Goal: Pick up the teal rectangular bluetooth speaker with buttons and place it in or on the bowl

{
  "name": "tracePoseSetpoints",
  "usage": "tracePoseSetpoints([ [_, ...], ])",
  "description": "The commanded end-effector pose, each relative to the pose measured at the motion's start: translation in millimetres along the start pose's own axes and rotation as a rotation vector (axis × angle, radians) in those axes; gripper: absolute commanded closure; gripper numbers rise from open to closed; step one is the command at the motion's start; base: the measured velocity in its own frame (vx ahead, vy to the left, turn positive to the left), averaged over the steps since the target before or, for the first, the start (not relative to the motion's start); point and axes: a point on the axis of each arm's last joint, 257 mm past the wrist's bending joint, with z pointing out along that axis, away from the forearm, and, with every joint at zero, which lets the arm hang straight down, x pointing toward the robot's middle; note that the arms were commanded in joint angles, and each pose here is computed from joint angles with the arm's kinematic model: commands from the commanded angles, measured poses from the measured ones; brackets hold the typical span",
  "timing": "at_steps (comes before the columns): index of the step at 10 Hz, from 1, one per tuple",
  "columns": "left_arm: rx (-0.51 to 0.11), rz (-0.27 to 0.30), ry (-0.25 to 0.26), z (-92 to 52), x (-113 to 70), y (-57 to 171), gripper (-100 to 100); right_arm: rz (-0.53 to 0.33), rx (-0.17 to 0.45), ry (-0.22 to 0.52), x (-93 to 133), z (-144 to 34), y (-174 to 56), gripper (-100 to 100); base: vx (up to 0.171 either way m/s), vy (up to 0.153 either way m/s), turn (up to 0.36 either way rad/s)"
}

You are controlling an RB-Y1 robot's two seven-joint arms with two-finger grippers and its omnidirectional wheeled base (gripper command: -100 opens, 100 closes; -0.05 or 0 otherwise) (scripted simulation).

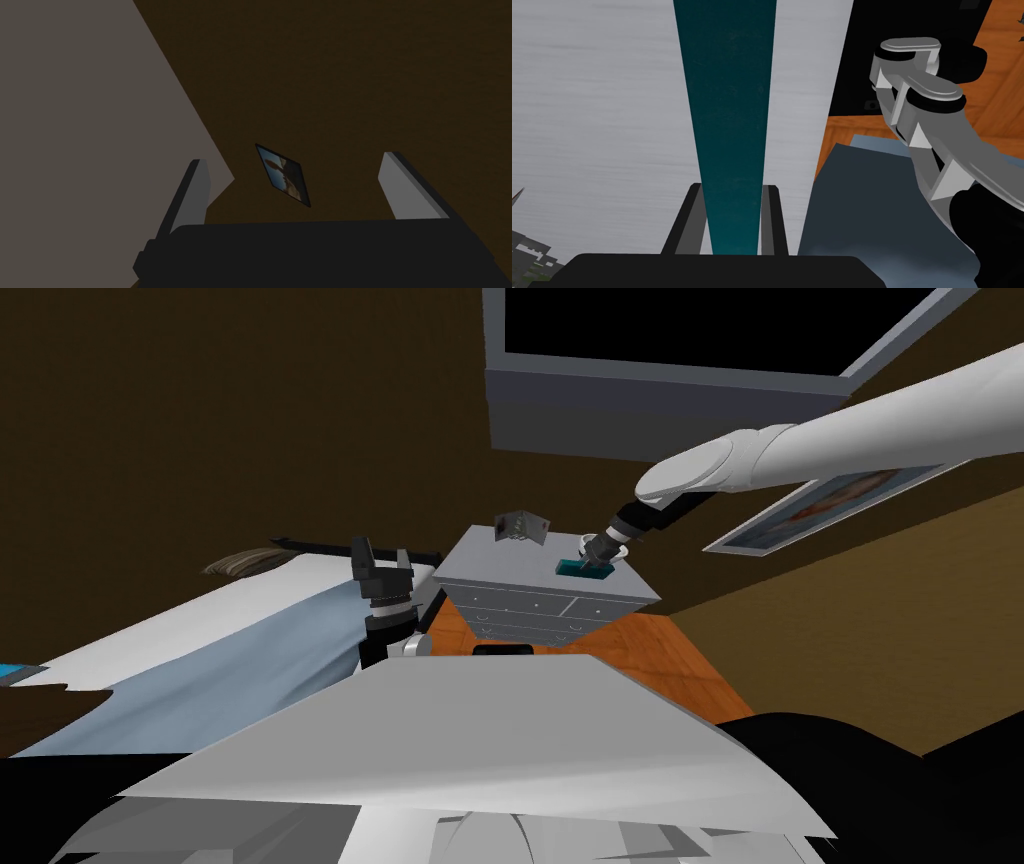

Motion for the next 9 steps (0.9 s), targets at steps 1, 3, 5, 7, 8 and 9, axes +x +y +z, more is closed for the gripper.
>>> tracePoseSetpoints([
  [1, 0.000, 0.000, 0.000, 0.0, 0.0, 0.0, 0, 0.064, 0.002, 0.010, 14.2, -8.7, -1.9, 100, -0.057, -0.087, 0.285],
  [3, 0.000, 0.000, 0.000, -0.1, -0.1, 0.0, 0, 0.099, 0.005, 0.016, 22.5, -14.4, -2.8, 100, -0.053, -0.059, 0.106],
  [5, 0.000, 0.000, 0.000, 0.0, 0.0, 0.0, 0, 0.180, 0.014, 0.031, 42.1, -28.7, -4.3, 100, -0.065, -0.072, 0.279],
  [7, 0.000, 0.000, 0.000, 0.0, 0.0, 0.0, 0, 0.263, 0.033, 0.041, 60.5, -48.0, -6.7, 100, -0.086, -0.101, 0.301],
  [8, 0.000, 0.000, 0.000, 0.0, 0.0, 0.0, 0, 0.272, 0.029, 0.048, 65.6, -47.0, -4.6, 100, -0.059, -0.086, 0.098],
  [9, 0.000, 0.000, 0.000, -0.1, -0.1, 0.1, 0, 0.315, 0.041, 0.052, 75.1, -58.3, -5.5, 100, -0.057, -0.070, 0.226],
])
